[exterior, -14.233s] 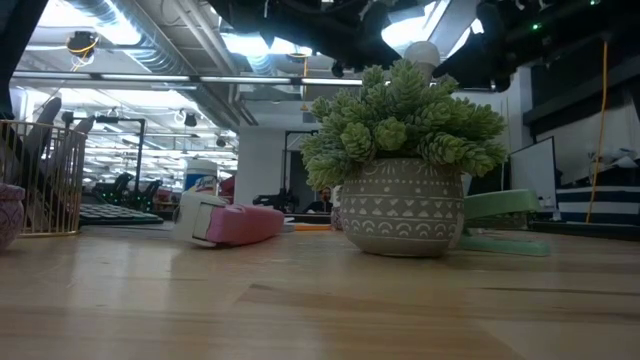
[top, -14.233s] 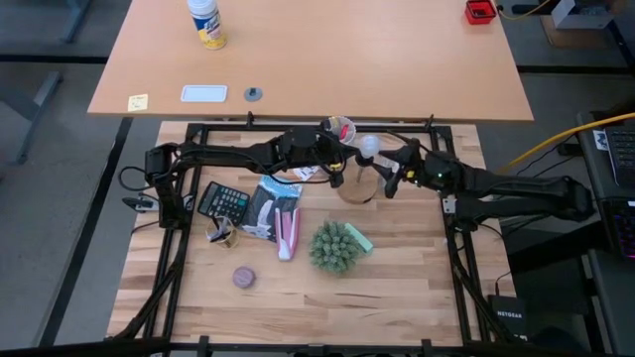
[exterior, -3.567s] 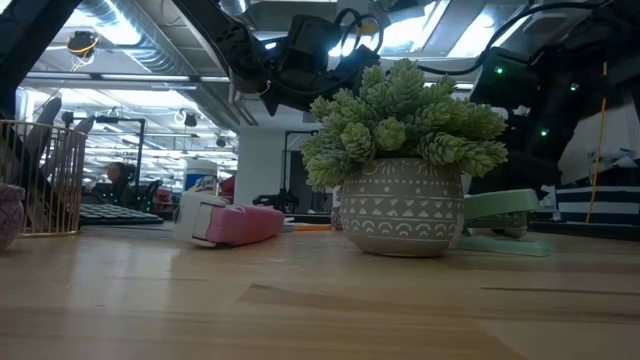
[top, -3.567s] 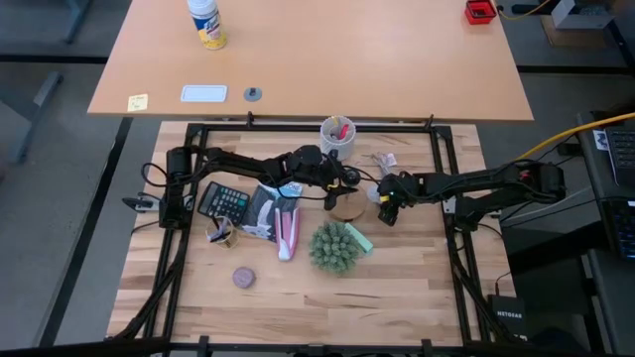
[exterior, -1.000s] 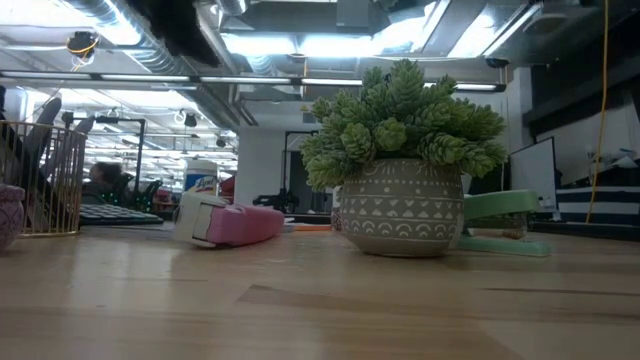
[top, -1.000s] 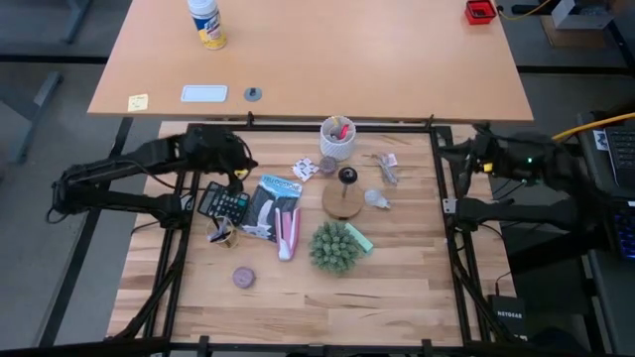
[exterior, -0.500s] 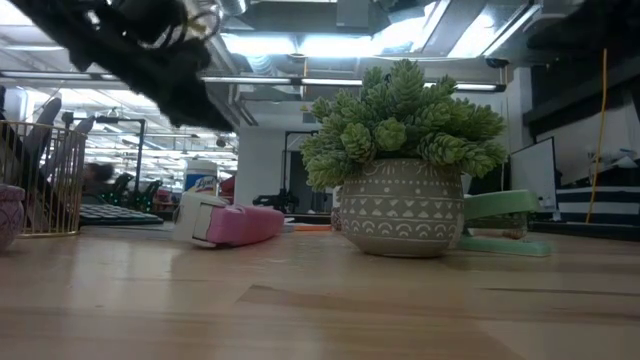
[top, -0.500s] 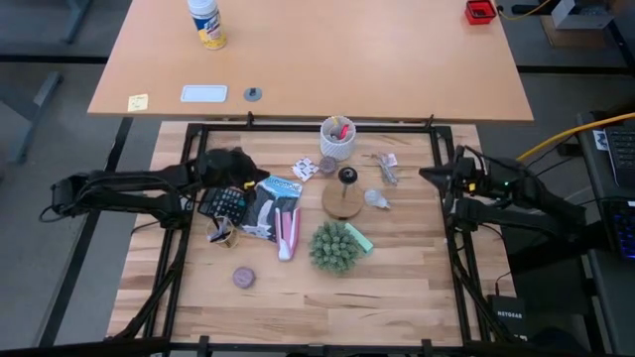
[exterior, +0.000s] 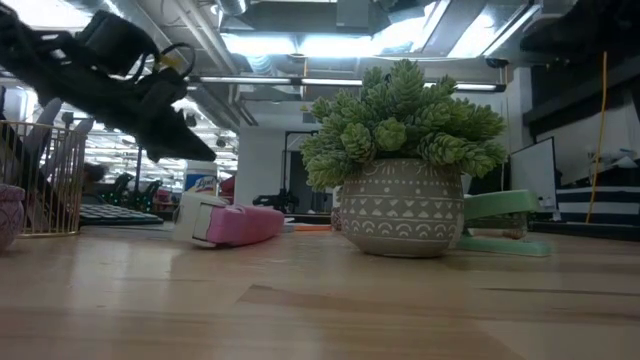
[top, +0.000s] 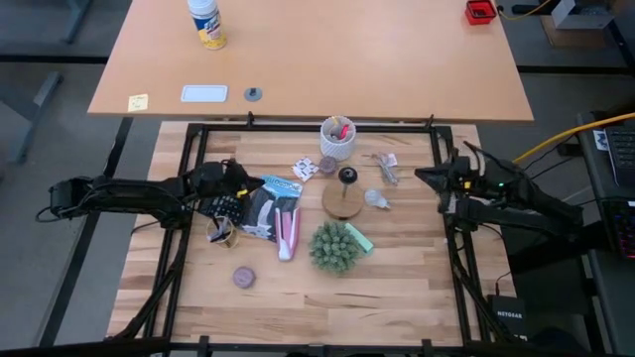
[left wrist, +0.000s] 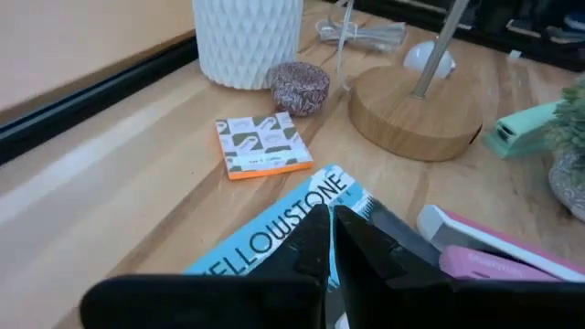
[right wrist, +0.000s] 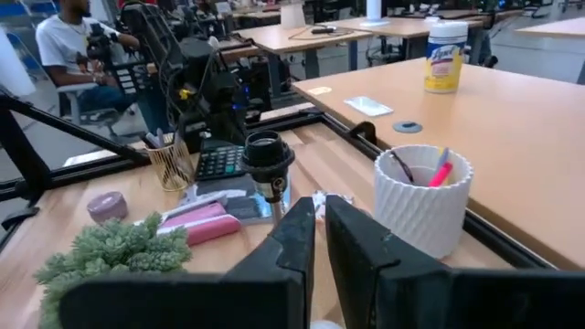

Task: Screw lightbulb
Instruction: Return to Home Position

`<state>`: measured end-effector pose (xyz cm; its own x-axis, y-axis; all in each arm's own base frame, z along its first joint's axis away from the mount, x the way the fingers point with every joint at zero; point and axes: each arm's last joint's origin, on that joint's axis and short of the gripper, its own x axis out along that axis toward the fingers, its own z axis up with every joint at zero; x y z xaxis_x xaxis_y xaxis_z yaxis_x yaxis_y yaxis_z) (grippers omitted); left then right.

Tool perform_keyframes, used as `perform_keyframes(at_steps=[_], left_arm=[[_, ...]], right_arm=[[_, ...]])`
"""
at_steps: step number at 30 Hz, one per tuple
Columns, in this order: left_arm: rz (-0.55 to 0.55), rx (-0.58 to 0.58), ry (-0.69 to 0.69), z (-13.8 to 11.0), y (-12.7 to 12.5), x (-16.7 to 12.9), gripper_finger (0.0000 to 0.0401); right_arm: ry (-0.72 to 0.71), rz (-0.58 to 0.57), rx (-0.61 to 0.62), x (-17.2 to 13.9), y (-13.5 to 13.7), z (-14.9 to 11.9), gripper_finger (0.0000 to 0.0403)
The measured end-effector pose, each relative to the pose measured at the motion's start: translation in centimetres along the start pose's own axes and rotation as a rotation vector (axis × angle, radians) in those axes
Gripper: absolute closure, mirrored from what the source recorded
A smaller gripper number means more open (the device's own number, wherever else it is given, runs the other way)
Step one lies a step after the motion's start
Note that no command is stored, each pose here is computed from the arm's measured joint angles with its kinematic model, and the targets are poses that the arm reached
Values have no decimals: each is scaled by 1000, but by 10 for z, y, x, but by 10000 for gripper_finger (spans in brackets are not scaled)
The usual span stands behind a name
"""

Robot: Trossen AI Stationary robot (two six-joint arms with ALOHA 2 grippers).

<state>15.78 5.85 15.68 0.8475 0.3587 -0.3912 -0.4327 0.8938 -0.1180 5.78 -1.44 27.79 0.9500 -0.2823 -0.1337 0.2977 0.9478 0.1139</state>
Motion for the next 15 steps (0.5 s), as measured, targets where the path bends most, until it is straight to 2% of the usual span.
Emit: perform_keyframes(at_steps=[4, 9, 15], left_arm=[[-8, 3, -40, -13, 2, -2, 391], [-14, 24, -86, -25, 4, -5, 391], [-10, 46, -61, -36, 6, -7, 391]], right_arm=[[-21, 3, -1, 16, -1, -16, 366], [20, -14, -5, 32, -3, -44, 366], [90, -109, -15, 42, -8, -71, 366]])
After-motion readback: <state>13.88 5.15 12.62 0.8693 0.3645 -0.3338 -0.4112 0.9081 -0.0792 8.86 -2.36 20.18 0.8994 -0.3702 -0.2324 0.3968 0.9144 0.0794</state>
